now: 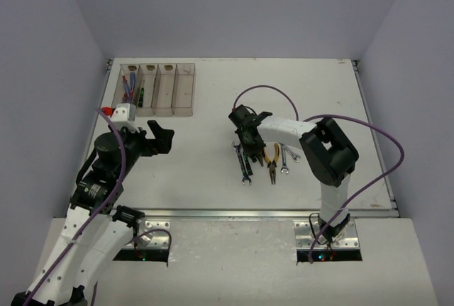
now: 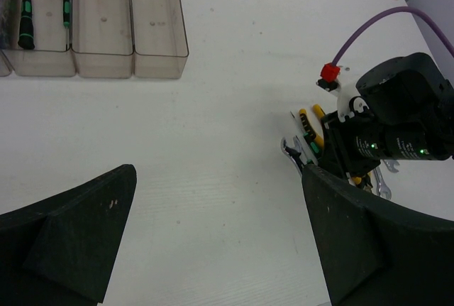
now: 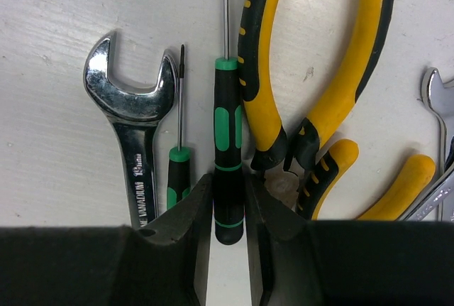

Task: Sort the tools into containers

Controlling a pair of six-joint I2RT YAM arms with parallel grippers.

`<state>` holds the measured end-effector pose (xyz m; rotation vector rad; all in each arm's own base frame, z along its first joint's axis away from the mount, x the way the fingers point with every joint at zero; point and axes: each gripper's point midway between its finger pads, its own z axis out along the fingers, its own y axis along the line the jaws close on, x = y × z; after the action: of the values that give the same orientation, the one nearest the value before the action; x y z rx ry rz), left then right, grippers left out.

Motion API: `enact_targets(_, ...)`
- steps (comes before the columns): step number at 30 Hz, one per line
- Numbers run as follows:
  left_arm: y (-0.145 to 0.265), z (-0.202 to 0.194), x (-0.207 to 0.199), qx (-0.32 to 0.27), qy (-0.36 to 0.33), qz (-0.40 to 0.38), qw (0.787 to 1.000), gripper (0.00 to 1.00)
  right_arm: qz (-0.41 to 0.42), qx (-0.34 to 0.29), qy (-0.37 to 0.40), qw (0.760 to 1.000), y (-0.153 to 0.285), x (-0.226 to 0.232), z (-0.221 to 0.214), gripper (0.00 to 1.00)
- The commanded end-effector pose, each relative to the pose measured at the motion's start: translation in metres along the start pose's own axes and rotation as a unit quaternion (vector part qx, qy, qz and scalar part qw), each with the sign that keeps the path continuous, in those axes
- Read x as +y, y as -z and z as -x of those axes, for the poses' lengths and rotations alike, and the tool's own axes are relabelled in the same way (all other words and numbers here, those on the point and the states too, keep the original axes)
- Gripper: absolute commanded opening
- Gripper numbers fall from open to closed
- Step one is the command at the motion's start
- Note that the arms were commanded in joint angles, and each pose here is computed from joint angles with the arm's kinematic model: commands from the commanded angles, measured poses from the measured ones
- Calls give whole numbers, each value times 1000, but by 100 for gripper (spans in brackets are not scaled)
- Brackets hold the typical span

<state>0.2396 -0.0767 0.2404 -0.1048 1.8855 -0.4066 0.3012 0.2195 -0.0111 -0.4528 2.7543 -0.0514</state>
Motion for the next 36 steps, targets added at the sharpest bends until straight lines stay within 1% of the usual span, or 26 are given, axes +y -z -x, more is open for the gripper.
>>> enact_targets(1,1,16,-9,-27,-3,-19,999,100,-2,25,-7,1000,-7,-2,-23,13)
enact_targets(3,0,16,-10,-26,-3,-21,999,100,2,14,-11,1000,-2,-2,-19,2)
enact_targets(4,0,16,-11,-25,-3,-22,999,100,3,9,-12,1000,3,-2,-17,0)
enact_targets(6,1,18,-20,-19,3,-44,999,100,3,-27,-22,999,27,-7,-2,0)
enact_targets(8,3,17,-36,-8,35,-78,996,100,8,-49,-29,998,47,-10,5,0)
enact_targets(9,3,17,-47,-6,49,-110,993,100,16,-65,-36,997,58,-10,10,0)
enact_targets(10,5,17,-67,-9,73,-165,984,100,41,-99,-47,993,81,-8,16,0)
enact_targets(11,11,15,-89,-1,107,-228,968,100,69,-125,-54,988,99,-5,17,0)
enact_targets(12,9,19,-93,-14,126,-242,962,100,105,-162,-57,980,120,3,30,0)
enact_targets(13,13,20,-113,-19,154,-312,937,100,180,-212,-46,959,150,18,32,0)
enact_targets(14,21,21,-127,-30,152,-368,917,100,211,-235,-37,948,156,25,30,0)
enact_targets(16,26,11,-140,-2,188,-421,887,100,300,-262,-4,917,191,45,20,0)
enact_targets(18,31,18,-153,-8,202,-460,864,100,394,-288,44,872,232,66,9,0)
enact_targets(19,34,21,-158,-12,201,-475,857,100,410,-301,52,860,242,69,11,0)
enact_targets(21,39,26,-169,-23,194,-494,847,100,473,-314,80,819,271,82,-1,0)
enact_targets(23,45,30,-181,-27,179,-516,837,100,516,-326,94,787,295,89,-7,0)
enact_targets(24,48,33,-186,-30,172,-523,834,100,536,-327,104,772,306,92,-11,0)
enact_targets(25,49,33,-189,-30,169,-527,832,100,539,-332,102,767,310,93,-9,0)
enact_targets(27,48,31,-197,-24,165,-530,831,95,573,-332,119,740,328,98,-17,0)
enact_targets(29,38,22,-200,-2,169,-520,837,88,575,-334,119,737,332,99,-16,0)
enact_targets(32,31,19,-203,0,171,-512,842,79,580,-331,120,734,333,102,-17,0)
enact_targets(33,31,21,-206,-3,172,-512,842,71,583,-333,123,731,335,104,-16,0)
enact_targets(34,30,17,-210,6,172,-513,841,67,584,-332,122,731,335,105,-14,0)
enact_targets(36,31,18,-216,10,165,-518,839,52,583,-339,121,729,338,105,-11,0)
